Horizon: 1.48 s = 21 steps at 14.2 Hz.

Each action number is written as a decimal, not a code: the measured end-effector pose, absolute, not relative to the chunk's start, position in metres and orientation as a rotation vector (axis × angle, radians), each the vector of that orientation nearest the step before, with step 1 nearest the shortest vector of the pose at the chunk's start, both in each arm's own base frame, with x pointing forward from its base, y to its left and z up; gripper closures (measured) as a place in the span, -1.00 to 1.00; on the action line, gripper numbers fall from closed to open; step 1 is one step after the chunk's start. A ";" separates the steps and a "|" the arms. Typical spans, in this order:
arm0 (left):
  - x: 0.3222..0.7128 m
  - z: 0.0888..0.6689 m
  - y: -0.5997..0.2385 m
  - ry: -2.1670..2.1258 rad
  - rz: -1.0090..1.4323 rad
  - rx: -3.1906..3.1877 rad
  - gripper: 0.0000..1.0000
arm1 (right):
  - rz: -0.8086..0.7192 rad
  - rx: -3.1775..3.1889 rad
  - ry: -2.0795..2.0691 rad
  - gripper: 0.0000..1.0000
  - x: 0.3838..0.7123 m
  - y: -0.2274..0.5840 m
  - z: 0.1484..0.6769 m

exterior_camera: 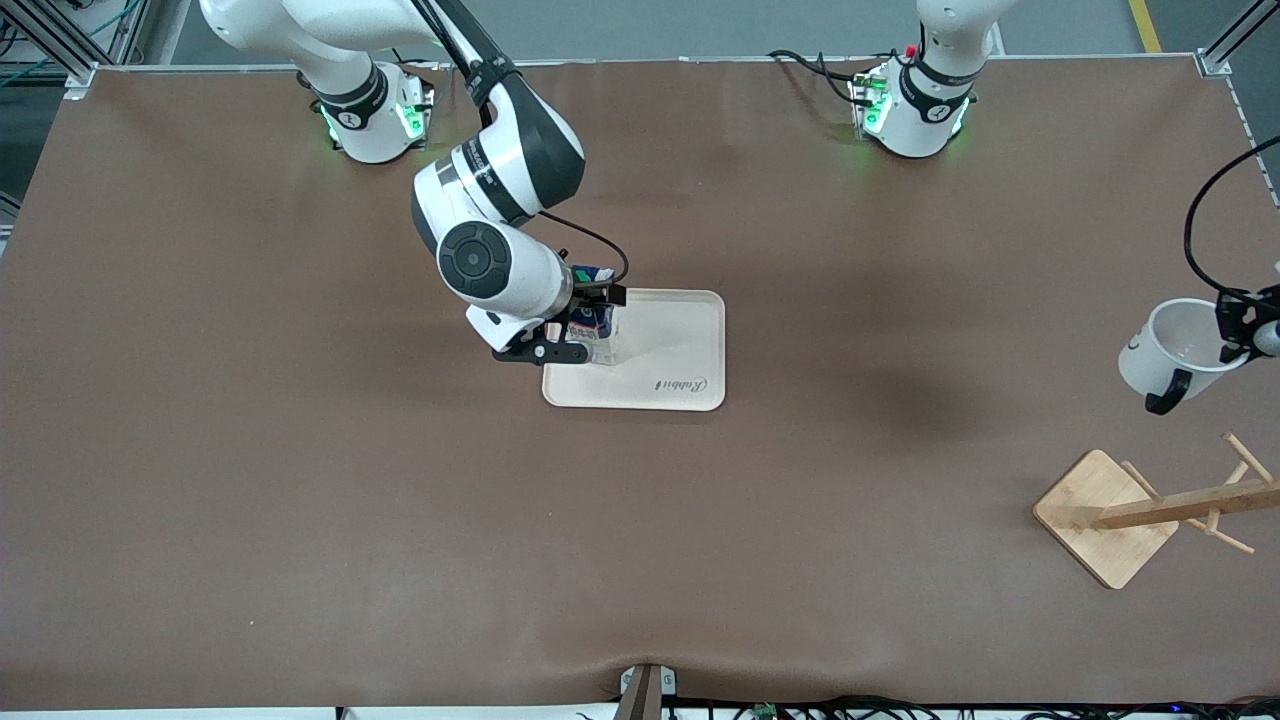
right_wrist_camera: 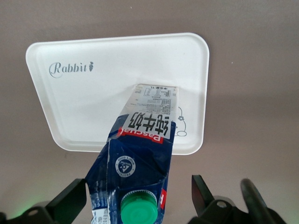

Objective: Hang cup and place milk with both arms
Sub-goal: 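Carry the mug toward the stand while the right gripper grasps the carton, then lift the carton with the right gripper while the left gripper hangs the mug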

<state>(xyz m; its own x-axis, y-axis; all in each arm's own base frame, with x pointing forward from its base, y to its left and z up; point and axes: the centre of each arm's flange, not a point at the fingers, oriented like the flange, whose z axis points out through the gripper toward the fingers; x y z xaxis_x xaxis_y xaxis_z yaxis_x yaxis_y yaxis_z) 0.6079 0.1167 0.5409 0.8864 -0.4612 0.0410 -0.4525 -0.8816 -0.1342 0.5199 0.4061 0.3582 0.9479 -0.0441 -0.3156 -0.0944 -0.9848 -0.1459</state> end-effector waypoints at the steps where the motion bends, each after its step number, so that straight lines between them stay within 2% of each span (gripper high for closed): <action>1: 0.613 0.537 0.121 0.716 -0.111 -2.941 0.87 | 0.464 -2.941 0.105 -1.00 0.521 0.406 0.361; 7: 0.629 0.534 0.132 0.719 -0.141 -2.958 0.87 | 0.422 -2.929 0.101 -1.00 0.528 0.408 0.376; 11: 0.629 0.528 0.142 0.707 -0.128 -2.968 0.87 | 0.525 -2.967 0.059 -1.00 0.513 0.420 0.350; 16: 0.631 0.521 0.154 0.750 -0.121 -2.966 0.87 | 0.504 -3.077 -0.034 -1.00 0.504 0.429 0.326; 17: 0.633 0.522 0.157 0.750 -0.128 -2.965 0.87 | 0.504 -3.080 -0.039 -0.87 0.503 0.431 0.325; 20: 0.639 0.529 0.164 0.757 -0.162 -2.958 0.87 | 0.491 -3.082 -0.004 -0.15 0.505 0.431 0.327; 21: 0.640 0.530 0.164 0.756 -0.166 -2.958 0.87 | 0.487 -3.083 0.009 -0.08 0.506 0.430 0.328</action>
<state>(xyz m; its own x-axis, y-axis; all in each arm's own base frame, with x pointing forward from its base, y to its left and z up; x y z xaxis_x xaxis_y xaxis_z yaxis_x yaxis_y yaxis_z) 0.6397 0.1644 0.5303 0.8720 -0.4822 0.0838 -0.4731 -0.8743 -0.1080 0.5060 0.4303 0.3279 0.9513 -0.0024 -0.3084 -0.0088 -0.9998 -0.0194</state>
